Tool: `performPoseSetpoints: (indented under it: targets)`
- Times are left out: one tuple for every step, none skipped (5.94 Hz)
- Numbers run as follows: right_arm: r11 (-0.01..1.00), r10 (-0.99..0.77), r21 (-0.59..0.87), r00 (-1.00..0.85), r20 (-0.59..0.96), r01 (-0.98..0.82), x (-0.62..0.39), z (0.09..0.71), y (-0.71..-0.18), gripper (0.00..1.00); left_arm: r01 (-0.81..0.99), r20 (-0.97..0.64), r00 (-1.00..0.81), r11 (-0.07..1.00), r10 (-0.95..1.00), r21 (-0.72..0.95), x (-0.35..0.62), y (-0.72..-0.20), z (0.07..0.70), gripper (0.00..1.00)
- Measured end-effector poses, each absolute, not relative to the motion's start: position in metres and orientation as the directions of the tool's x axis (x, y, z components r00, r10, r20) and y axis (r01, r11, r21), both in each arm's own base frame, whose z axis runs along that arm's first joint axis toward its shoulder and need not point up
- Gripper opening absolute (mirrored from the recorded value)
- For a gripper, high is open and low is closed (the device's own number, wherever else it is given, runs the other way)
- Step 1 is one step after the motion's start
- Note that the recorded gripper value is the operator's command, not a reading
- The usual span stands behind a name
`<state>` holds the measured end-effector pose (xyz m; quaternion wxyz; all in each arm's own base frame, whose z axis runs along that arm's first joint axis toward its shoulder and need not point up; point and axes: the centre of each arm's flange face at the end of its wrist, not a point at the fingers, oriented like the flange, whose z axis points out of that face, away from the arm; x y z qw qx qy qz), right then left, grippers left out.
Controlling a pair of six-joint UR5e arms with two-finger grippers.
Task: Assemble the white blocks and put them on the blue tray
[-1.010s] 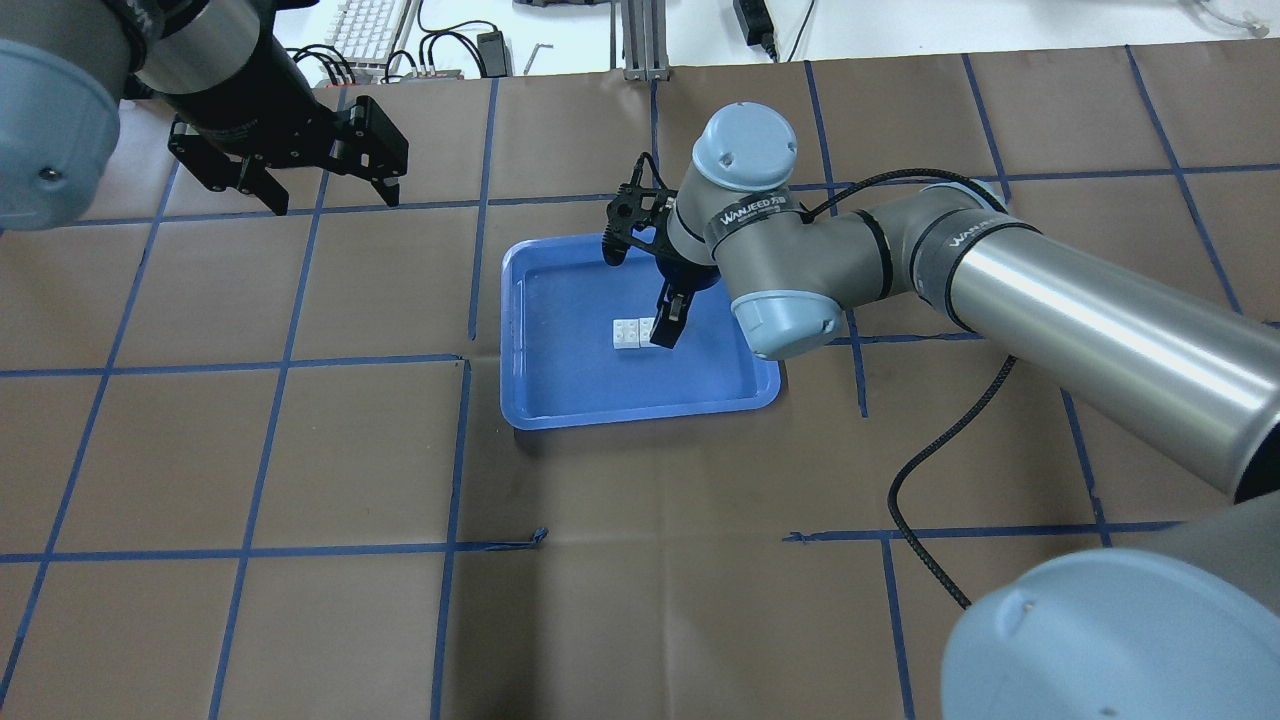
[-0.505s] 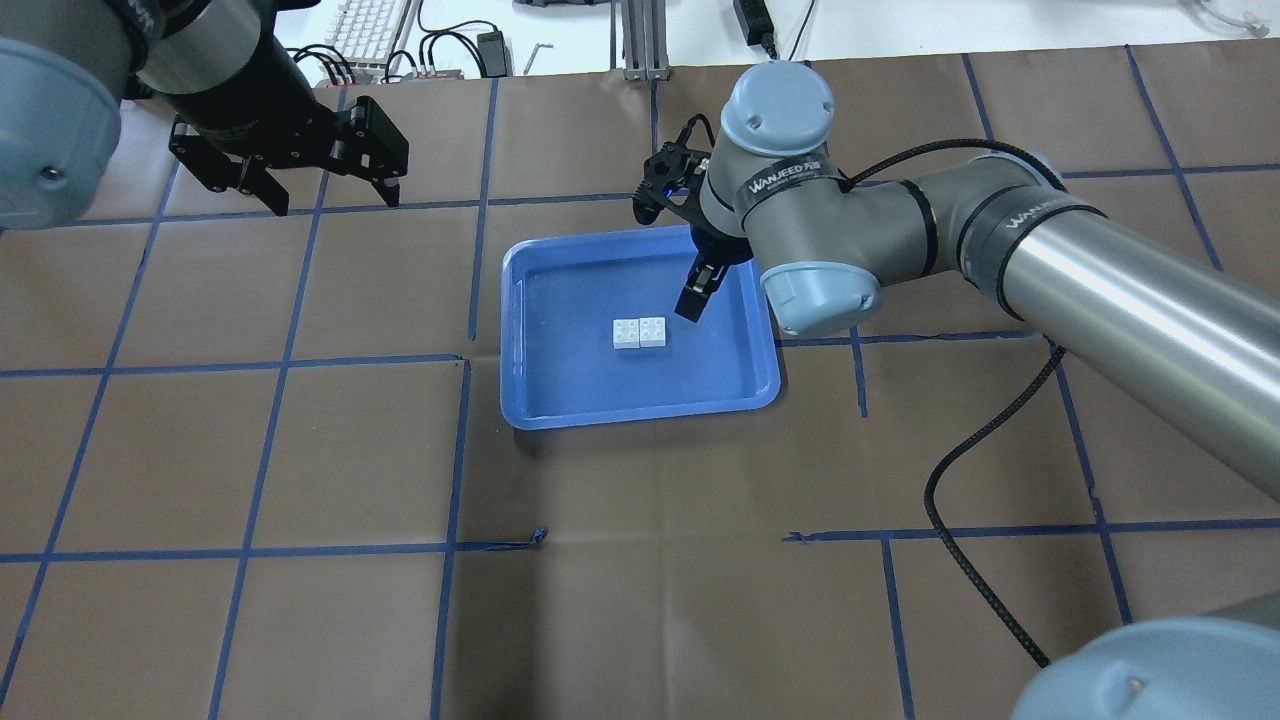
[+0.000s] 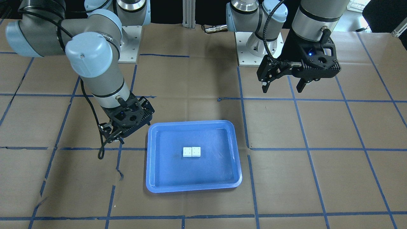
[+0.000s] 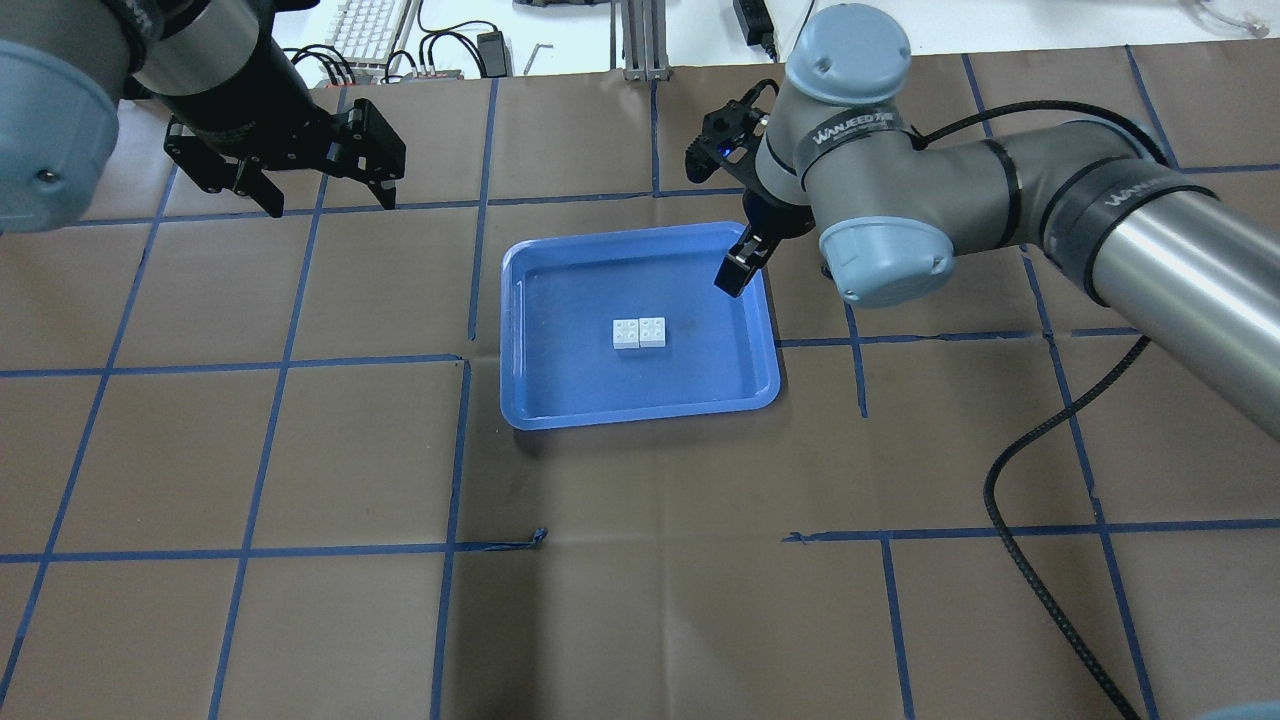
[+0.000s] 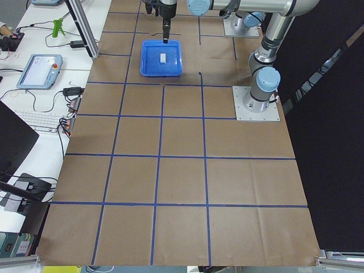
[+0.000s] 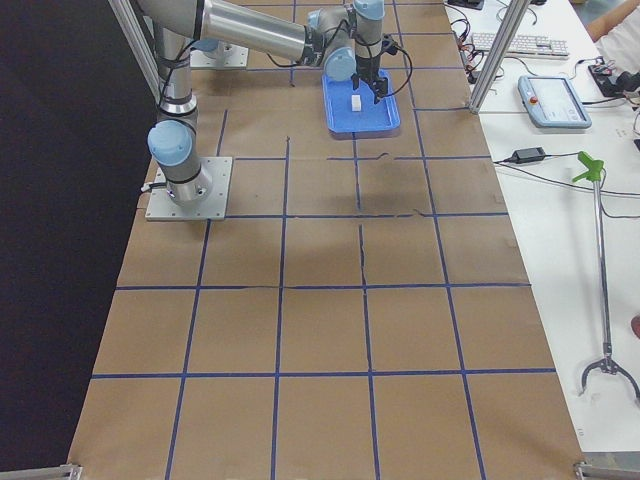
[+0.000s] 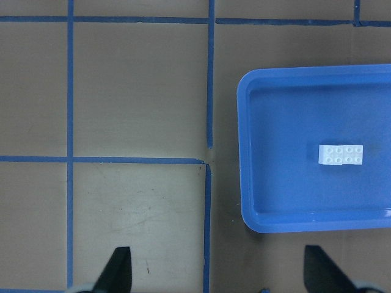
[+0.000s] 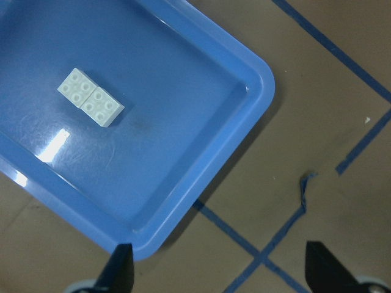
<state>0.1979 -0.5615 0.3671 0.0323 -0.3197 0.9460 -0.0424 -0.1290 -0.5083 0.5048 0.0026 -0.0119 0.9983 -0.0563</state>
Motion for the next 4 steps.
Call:
performPoseSetpoints:
  targets:
    - [0.872,-0.489,-0.031,-0.869,-0.075,-0.488,0.175,0.4,-0.558,1.0,-0.023,-0.004,-1.0,0.993,-0.024,-0.113,-0.129,-0.508,0.505,1.0]
    - [0.92,-0.387,0.034,-0.918,-0.091,-0.391,0.154,0.428,-0.552,1.0,-0.023,-0.005,-1.0,0.993,-0.023,-0.113,-0.129,-0.508,0.505,1.0]
    - [0.953,-0.287,0.083,-0.956,-0.068,-0.292,0.137,0.453,-0.546,1.0,-0.022,-0.004,-1.0,0.993,-0.022,-0.114,-0.13,-0.508,0.505,1.0]
    - [0.978,-0.174,0.113,-0.984,-0.026,-0.176,0.127,0.478,-0.533,1.0,-0.021,-0.004,-1.0,0.994,-0.021,-0.11,-0.13,-0.506,0.506,1.0]
